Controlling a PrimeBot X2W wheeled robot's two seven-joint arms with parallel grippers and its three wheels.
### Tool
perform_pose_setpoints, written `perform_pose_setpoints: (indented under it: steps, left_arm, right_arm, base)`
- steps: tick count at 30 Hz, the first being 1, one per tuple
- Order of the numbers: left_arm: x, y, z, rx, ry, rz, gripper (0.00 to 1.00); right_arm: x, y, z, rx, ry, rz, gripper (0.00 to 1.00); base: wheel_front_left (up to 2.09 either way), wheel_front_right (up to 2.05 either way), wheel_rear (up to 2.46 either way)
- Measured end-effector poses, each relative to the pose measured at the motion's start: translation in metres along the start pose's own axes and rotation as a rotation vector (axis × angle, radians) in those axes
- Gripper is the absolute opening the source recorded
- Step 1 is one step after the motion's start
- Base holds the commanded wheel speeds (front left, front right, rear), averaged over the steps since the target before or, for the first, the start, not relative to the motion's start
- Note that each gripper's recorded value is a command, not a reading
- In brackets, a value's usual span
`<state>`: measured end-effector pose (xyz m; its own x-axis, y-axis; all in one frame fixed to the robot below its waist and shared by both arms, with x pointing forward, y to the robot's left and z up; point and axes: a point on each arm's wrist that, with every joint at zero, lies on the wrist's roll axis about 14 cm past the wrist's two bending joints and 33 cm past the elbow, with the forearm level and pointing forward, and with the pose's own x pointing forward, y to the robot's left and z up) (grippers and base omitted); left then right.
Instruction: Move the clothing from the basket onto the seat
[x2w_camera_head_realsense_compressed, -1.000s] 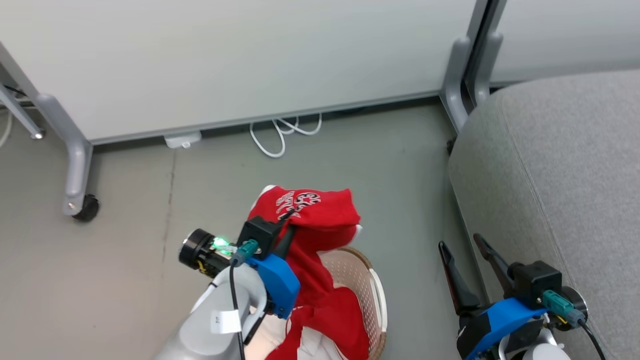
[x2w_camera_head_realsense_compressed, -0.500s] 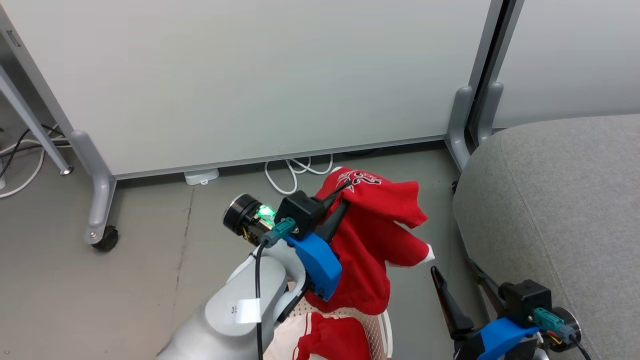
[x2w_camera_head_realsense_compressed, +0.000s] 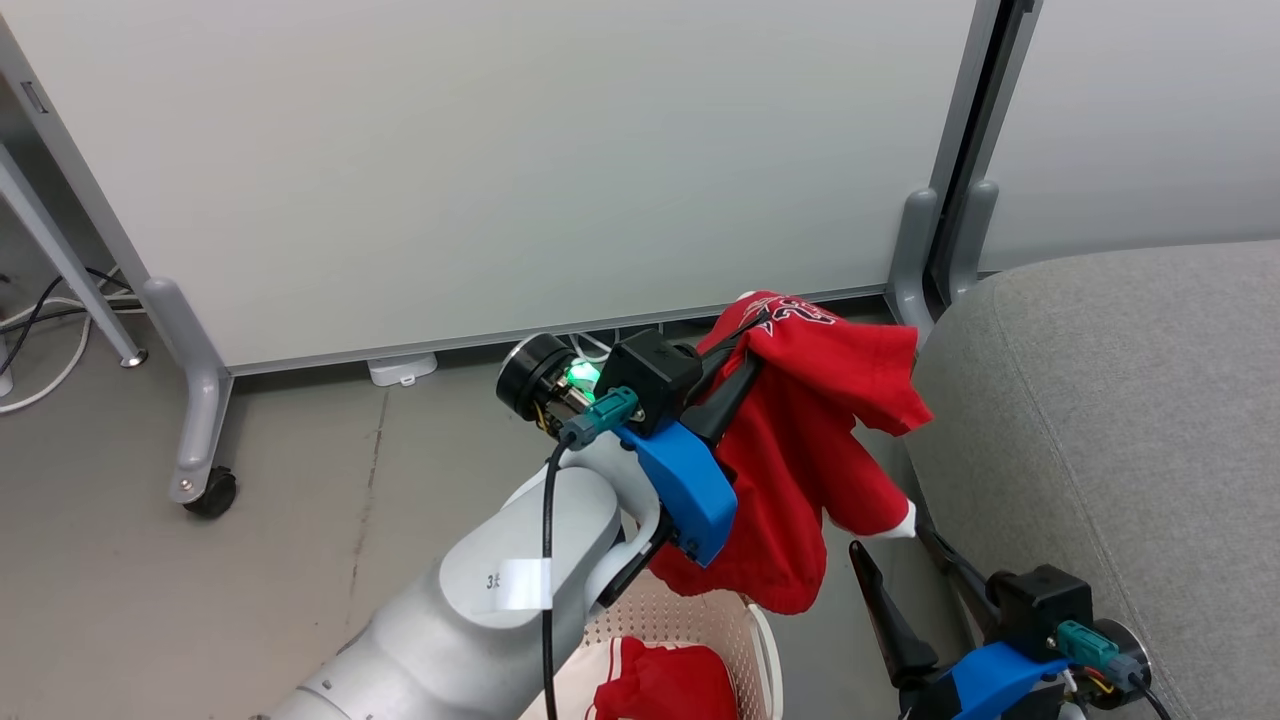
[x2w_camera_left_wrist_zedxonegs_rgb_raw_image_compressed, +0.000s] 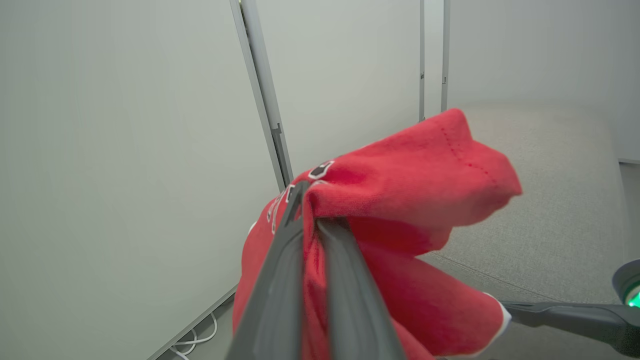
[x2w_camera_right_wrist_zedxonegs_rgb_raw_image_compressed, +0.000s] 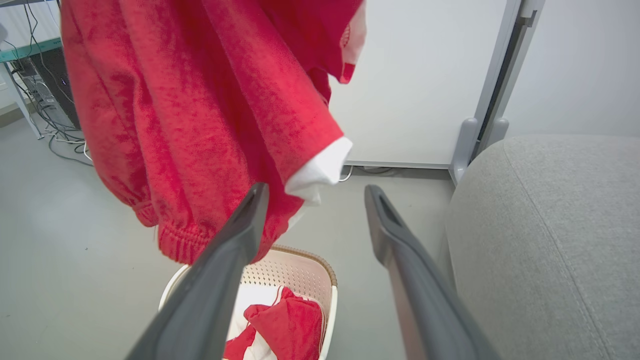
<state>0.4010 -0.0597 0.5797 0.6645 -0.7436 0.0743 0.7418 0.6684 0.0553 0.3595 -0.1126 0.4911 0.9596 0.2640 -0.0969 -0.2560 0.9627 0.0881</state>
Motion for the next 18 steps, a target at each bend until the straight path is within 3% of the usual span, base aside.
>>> perform_pose_setpoints:
  steps: [11, 18]
  left_arm:
    - [0.003, -0.005, -0.011, -0.021, 0.036, -0.009, 0.00]
    - [0.006, -0.005, -0.010, -0.021, 0.038, -0.009, 0.00]
  right_arm:
    - [0.000, 0.000, -0.001, 0.010, 0.002, 0.000, 1.00]
    - [0.004, 0.025, -0.002, 0.016, 0.016, 0.075, 1.00]
  base:
    - [0.00, 0.00, 0.00]
    - [0.00, 0.00, 0.00]
